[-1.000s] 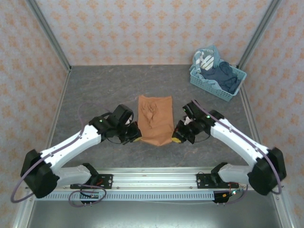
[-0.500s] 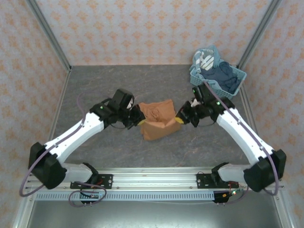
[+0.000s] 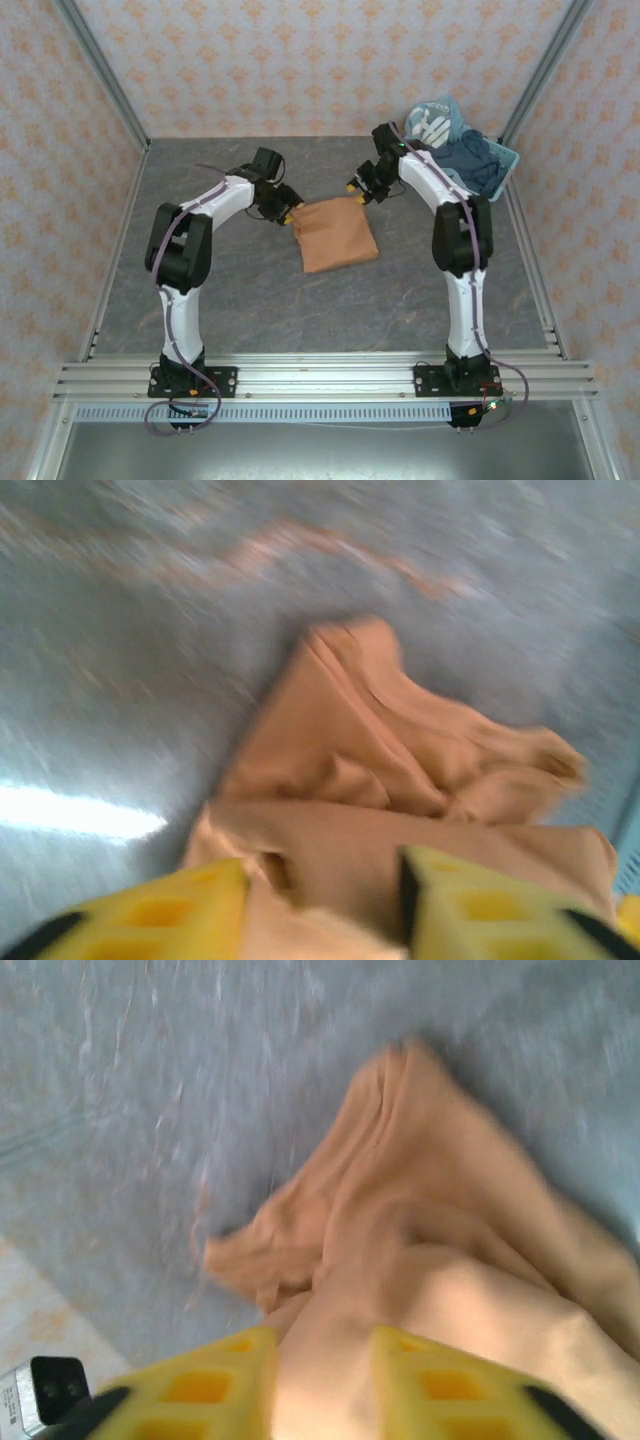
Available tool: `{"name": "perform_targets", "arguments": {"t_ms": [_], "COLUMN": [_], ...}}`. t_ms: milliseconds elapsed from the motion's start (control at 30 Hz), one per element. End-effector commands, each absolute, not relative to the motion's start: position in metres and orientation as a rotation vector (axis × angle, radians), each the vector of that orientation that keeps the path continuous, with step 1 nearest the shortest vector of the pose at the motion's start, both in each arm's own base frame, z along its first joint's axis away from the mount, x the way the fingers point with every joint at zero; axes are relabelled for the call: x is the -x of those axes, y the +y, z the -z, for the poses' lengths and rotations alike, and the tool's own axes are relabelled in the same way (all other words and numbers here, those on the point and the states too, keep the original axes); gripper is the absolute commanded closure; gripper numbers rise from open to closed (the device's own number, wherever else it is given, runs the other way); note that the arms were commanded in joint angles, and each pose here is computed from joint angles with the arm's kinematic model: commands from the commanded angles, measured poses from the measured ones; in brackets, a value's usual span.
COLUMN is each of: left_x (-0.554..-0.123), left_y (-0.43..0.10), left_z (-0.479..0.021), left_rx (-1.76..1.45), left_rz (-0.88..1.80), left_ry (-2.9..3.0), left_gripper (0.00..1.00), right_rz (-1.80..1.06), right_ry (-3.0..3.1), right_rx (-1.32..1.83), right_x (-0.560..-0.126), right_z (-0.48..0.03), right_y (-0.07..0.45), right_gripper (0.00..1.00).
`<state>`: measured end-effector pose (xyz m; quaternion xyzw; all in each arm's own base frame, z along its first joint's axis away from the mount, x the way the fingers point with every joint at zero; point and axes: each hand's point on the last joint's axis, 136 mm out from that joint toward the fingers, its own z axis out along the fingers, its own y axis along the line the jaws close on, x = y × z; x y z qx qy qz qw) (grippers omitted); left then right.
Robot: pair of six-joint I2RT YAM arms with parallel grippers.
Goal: Fold and stack the t-shirts
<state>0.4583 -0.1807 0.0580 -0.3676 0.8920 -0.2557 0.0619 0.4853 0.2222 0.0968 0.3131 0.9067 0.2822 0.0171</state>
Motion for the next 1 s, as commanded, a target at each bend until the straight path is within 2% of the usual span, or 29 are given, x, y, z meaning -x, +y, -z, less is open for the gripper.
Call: {"name": "perform_targets", "arguments": {"t_ms": [0, 67, 167, 333, 367, 467, 567, 667, 833, 967], "left_x": [-0.49, -0.488, -0.46, -0.381, -0.368, -0.354, -0.37, -0.399, -0.455, -0.481], "left_y": [-0.168, -0.162, -0.156, -0.172, -0.182, -0.211, -0.23, -0.238, -0.234, -0.215], "left_z": [-0.112, -0.14, -0.171, -0.153, -0.148, -0.149, -0.153, -0.14, -0.103, -0.071], "left_rx": [1.026, 0.974, 0.939, 1.066, 1.105, 1.166, 1.144, 1.154, 1.219, 1.203], "left_rz": [0.744, 0.707, 0.688, 0.794, 0.842, 0.983, 0.99, 0.94, 0.897, 0.729], "left_ry": [2.552, 2.498, 2.449, 2.447, 2.439, 2.373, 2.369, 2.393, 2.398, 2.472], "left_gripper": [0.35, 0.32, 0.31, 0.33, 0.34, 0.47, 0.59, 0.7, 0.73, 0.73], "right_rz": [-0.745, -0.717, -0.666, -0.683, -0.695, -0.813, -0.964, -0.998, -1.034, -0.933], "right_ry": [2.773, 2.771, 2.768, 2.738, 2.735, 2.679, 2.657, 2.676, 2.682, 2.726], "right_rx": [-0.918, -0.882, -0.815, -0.765, -0.756, -0.731, -0.708, -0.696, -0.733, -0.828], "right_x": [-0.503, -0.502, -0.487, -0.438, -0.426, -0.412, -0.422, -0.44, -0.479, -0.499], "right_z": [-0.109, -0.118, -0.132, -0.142, -0.141, -0.144, -0.139, -0.126, -0.104, -0.07], "right_y": [0.202, 0.198, 0.19, 0.179, 0.177, 0.185, 0.208, 0.225, 0.244, 0.236], "right_gripper": [0.55, 0.5, 0.48, 0.47, 0.5, 0.75, 0.87, 0.9, 0.92, 0.94]}}
